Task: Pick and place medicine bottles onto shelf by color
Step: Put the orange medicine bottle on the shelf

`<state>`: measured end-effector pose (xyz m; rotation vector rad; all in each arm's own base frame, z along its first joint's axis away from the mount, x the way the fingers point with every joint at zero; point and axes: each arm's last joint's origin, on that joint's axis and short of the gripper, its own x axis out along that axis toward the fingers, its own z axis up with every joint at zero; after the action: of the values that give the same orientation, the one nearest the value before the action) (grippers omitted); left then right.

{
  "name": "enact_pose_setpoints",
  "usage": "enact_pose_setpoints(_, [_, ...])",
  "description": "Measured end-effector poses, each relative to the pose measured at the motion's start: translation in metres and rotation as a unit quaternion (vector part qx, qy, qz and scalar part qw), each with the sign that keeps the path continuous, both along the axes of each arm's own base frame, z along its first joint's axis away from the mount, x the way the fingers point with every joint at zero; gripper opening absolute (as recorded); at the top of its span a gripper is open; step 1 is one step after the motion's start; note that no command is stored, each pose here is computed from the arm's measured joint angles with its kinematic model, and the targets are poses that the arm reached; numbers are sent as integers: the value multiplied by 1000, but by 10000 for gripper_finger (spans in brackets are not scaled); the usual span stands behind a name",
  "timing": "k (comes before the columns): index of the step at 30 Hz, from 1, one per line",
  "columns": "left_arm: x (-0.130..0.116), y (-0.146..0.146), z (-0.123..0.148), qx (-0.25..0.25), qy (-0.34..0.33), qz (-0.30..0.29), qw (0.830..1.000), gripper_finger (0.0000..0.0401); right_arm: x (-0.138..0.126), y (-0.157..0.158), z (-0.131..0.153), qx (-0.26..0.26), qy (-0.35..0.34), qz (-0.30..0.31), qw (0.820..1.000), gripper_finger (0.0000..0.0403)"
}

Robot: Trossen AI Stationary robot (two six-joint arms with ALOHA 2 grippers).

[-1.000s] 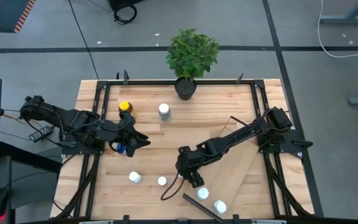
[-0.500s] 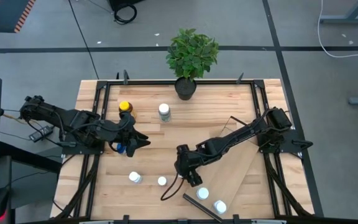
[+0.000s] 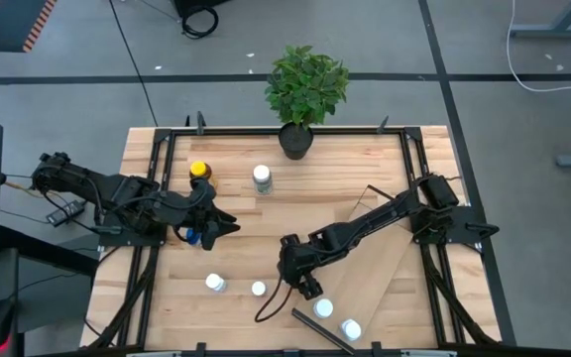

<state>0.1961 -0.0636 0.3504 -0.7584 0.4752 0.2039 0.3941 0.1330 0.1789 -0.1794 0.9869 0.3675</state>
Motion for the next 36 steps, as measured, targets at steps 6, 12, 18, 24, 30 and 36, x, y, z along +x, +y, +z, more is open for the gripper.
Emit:
enact_pose_setpoints(6, [0,0,0,0,0,0,1000,172,0,-1,-1,-8,2,-4,1000,353])
enact_pose_setpoints(12, [0,0,0,0,1,-1,1000,172,-1,-1,-2,-6,8,-16,1000,348])
enact_pose_setpoints(18, [0,0,0,0,0,-1,1000,172,-1,0,-2,-5,8,-17,1000,307])
enact_pose_setpoints(24, [0,0,0,0,0,-1,1000,172,-1,0,-1,-6,8,-15,1000,271])
enact_pose_setpoints(30, [0,0,0,-1,0,-1,1000,172,-1,0,-1,-6,8,-15,1000,257])
enact_pose_setpoints(36, [0,0,0,0,0,-1,1000,172,-1,-1,-1,-5,8,-17,1000,244])
